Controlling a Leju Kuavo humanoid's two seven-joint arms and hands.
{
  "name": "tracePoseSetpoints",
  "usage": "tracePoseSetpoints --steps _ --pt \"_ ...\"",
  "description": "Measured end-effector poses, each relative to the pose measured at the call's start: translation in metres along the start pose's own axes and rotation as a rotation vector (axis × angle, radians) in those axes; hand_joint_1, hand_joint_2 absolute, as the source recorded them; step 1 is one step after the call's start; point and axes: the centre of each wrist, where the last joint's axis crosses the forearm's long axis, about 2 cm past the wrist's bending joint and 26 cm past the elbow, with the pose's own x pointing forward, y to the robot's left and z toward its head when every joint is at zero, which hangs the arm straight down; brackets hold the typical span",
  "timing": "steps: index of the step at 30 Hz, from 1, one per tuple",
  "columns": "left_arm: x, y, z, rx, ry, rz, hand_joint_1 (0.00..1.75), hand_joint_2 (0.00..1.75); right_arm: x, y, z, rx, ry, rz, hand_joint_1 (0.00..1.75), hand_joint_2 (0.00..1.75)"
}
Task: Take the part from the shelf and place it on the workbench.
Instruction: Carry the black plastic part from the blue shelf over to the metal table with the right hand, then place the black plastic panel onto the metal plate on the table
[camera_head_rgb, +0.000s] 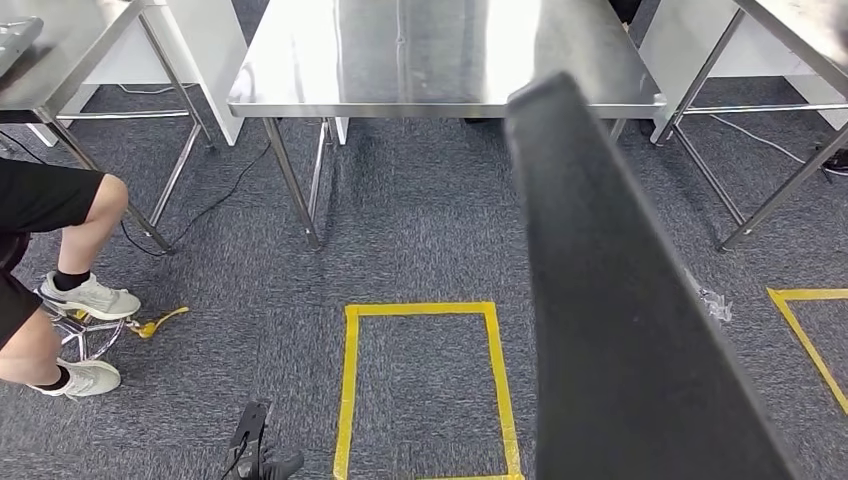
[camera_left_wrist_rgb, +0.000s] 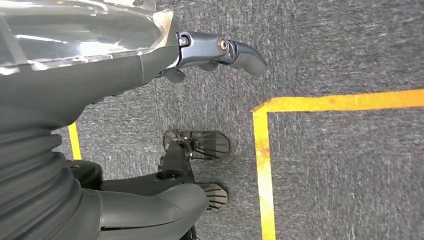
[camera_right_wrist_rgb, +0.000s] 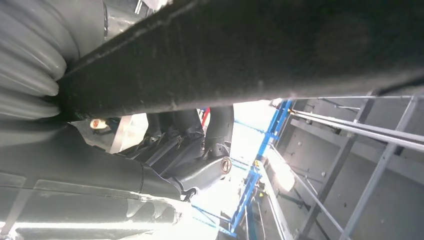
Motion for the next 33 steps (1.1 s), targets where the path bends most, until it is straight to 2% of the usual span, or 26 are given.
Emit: tracePoseSetpoints --steps 33 --pt "-0.0011 -0.0029 0.0012 0.009 -0.003 0.024 0.0 1.75 -0.0043 0.0033 -0.0022 0.019 0.006 -0.014 1.75 1.75"
